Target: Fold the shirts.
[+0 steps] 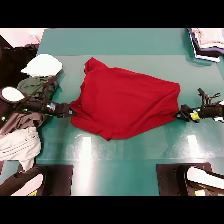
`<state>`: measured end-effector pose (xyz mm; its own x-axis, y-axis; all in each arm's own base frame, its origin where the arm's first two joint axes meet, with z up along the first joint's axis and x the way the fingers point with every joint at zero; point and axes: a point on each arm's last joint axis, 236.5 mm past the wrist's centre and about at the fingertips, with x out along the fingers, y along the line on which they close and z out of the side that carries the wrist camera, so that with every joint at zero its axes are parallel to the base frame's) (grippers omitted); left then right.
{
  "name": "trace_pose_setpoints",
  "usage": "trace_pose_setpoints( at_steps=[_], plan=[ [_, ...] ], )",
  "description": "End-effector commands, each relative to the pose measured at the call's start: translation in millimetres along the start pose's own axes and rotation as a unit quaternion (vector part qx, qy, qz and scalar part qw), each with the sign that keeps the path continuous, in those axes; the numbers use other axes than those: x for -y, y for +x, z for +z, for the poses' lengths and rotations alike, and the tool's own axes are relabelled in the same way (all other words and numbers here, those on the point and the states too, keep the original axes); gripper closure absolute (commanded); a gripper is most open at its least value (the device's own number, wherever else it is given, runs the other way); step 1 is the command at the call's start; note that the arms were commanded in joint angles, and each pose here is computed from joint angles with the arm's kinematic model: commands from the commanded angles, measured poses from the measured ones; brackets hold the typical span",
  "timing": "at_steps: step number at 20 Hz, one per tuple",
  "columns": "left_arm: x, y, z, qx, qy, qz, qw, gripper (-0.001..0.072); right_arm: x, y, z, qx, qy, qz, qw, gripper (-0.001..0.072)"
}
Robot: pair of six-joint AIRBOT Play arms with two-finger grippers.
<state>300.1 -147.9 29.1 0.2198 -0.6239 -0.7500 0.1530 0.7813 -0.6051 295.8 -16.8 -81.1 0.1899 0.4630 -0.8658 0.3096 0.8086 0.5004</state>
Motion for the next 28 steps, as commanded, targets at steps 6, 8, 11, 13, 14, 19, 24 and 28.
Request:
trace_pose_setpoints(
  at_steps=[6, 8, 11, 13, 14, 19, 24, 28],
  plan=[
    [106, -203, 137, 0.276, 0.156, 0.027, 0.948, 0.0685, -165, -197, 62, 0.279, -0.183, 0.047, 0.942, 0.0697],
    [164, -272, 147, 0.353, 0.225, 0.031, 0.908, 0.0684, -220, -265, 59, 0.369, -0.239, 0.056, 0.896, 0.0696],
    [243, -362, 130, 0.451, 0.312, 0.037, 0.836, 0.0685, -290, -373, 25, 0.495, -0.313, 0.07, 0.807, 0.0697],
    [289, -412, 104, 0.508, 0.349, 0.031, 0.787, 0.0684, -317, -432, -10, 0.553, -0.339, 0.073, 0.757, 0.0697],
    [309, -431, 89, 0.532, 0.364, 0.025, 0.765, 0.0684, -325, -454, -26, 0.574, -0.349, 0.07, 0.737, 0.0697],
    [376, -465, 12, 0.571, 0.411, -0.058, 0.708, 0.0685, -326, -513, -81, 0.622, -0.353, -0.005, 0.699, 0.0698],
    [345, -429, 36, 0.522, 0.373, -0.056, 0.765, 0.0685, -272, -502, -49, 0.565, -0.266, -0.075, 0.777, 0.0699],
    [229, -297, 103, 0.352, 0.235, -0.05, 0.905, 0.0685, -206, -416, 12, 0.408, -0.188, -0.043, 0.892, 0.0699]
  ],
)
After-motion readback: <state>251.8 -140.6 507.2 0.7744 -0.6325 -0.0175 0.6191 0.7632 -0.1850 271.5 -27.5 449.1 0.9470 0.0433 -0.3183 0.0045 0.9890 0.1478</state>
